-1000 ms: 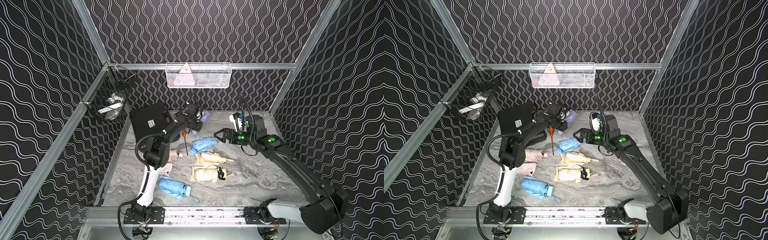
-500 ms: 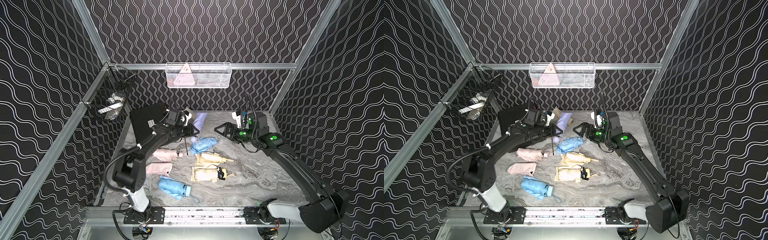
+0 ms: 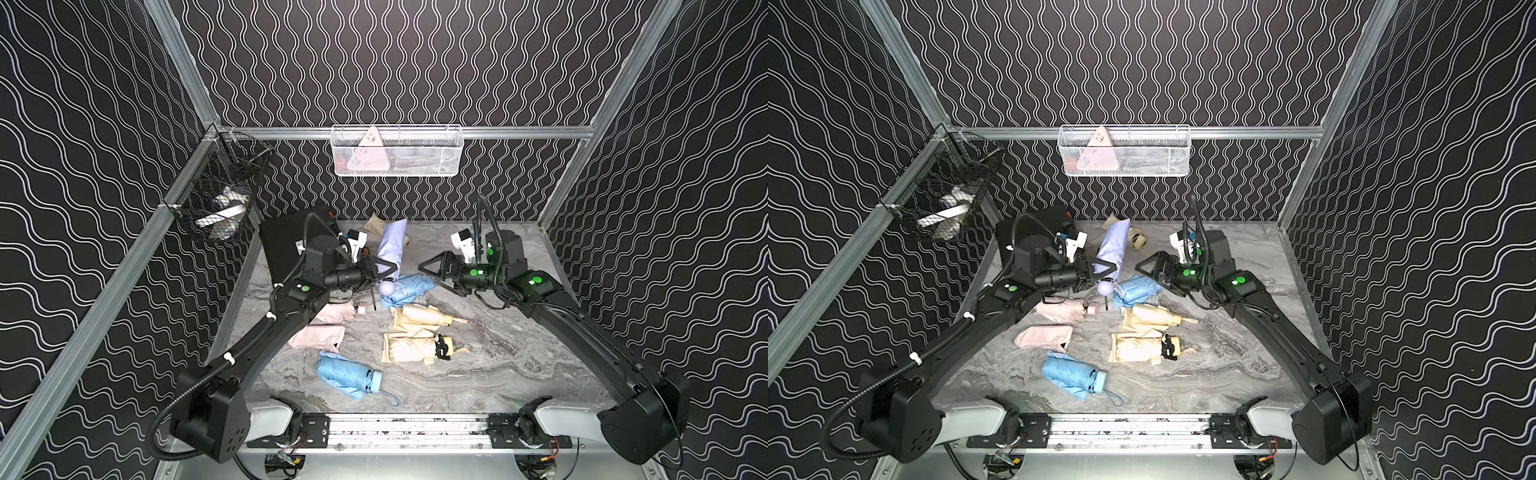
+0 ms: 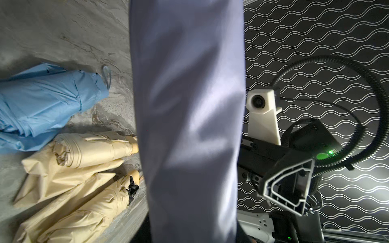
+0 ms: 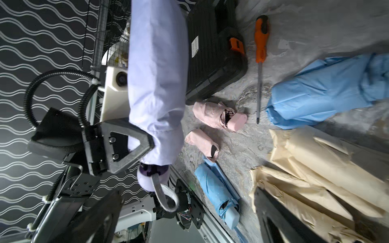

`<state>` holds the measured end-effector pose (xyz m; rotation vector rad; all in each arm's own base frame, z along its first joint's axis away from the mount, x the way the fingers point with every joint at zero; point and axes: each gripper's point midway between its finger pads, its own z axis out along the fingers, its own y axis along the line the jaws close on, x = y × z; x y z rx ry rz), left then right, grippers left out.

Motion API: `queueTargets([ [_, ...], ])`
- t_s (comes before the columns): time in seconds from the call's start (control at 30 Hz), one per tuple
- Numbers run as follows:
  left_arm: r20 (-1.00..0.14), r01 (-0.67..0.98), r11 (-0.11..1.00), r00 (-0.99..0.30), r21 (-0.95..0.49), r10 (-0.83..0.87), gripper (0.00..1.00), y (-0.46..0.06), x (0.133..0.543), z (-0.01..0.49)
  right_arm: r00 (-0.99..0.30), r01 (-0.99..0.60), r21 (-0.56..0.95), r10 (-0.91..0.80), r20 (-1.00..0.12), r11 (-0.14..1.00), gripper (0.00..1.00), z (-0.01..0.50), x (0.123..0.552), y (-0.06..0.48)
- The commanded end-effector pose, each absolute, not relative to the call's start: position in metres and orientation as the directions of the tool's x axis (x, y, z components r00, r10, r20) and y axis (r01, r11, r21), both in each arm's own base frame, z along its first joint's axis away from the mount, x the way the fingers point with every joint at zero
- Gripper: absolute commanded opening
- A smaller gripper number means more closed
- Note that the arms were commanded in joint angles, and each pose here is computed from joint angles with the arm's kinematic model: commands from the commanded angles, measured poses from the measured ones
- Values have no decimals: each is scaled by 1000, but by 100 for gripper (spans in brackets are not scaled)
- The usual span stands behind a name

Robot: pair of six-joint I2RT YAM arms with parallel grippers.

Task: Take umbrellas out of sleeves
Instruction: Pick up the umbrella from the center of the board.

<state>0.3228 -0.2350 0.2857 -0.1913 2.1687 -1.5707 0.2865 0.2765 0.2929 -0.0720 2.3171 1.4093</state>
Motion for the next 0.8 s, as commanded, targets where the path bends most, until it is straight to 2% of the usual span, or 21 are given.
queueTargets([
  [0.0, -274, 185, 257, -884, -949, -378, 18, -242, 319, 308, -900, -294, 845, 168, -402, 447, 99, 304, 285, 289],
  [0.27, -301, 217, 260, -888, -941, -347, 18, -250, 315, 319, -897, -327, 839, 137, -420, 434, 99, 308, 278, 309],
  [0.77, -301, 229, 234, -888, -945, -347, 18, -255, 316, 325, -885, -328, 835, 165, -435, 443, 97, 311, 279, 308],
])
